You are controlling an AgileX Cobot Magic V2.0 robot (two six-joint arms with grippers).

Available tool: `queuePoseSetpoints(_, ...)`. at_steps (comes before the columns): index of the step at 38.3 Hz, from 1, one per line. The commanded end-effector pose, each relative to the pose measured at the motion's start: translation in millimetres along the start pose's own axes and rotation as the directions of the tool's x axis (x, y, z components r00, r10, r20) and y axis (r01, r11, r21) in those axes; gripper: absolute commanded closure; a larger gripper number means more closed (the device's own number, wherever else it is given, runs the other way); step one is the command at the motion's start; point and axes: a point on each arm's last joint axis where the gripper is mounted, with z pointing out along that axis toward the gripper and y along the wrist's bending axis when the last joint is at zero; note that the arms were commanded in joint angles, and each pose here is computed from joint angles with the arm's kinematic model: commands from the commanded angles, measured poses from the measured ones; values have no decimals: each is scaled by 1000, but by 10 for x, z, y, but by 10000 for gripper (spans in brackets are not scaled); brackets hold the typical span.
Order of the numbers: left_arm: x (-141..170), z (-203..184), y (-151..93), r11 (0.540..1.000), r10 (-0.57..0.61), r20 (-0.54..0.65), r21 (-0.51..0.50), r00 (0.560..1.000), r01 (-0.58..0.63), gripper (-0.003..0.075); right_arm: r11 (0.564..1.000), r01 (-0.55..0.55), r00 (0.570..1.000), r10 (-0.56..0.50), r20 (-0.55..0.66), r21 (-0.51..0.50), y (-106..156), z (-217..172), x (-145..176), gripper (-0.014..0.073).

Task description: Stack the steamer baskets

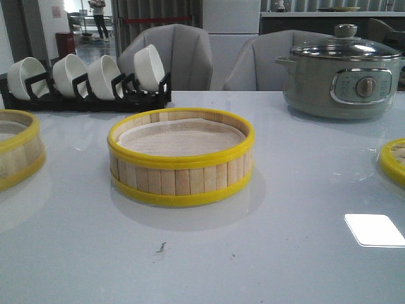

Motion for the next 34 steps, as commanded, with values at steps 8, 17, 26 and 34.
queuePoseSetpoints(8,-128,-134,-17,1000,3,107,6,994,-4,635,1000,-7,988,9,152,-16,26,-86,-214,538)
queuePoseSetpoints(17,-108,-133,-32,1000,-15,85,25,996,13,633,1000,-8,993,9,114,-14,25,-81,-180,232)
queuePoseSetpoints(26,-89,-69,-83,997,15,50,77,999,-19,417,1000,-8,992,9,123,-15,25,-82,-187,98)
queuePoseSetpoints(34,-76,182,-145,989,-37,-21,139,999,39,251,1000,-8,992,9,123,-15,25,-82,-187,98)
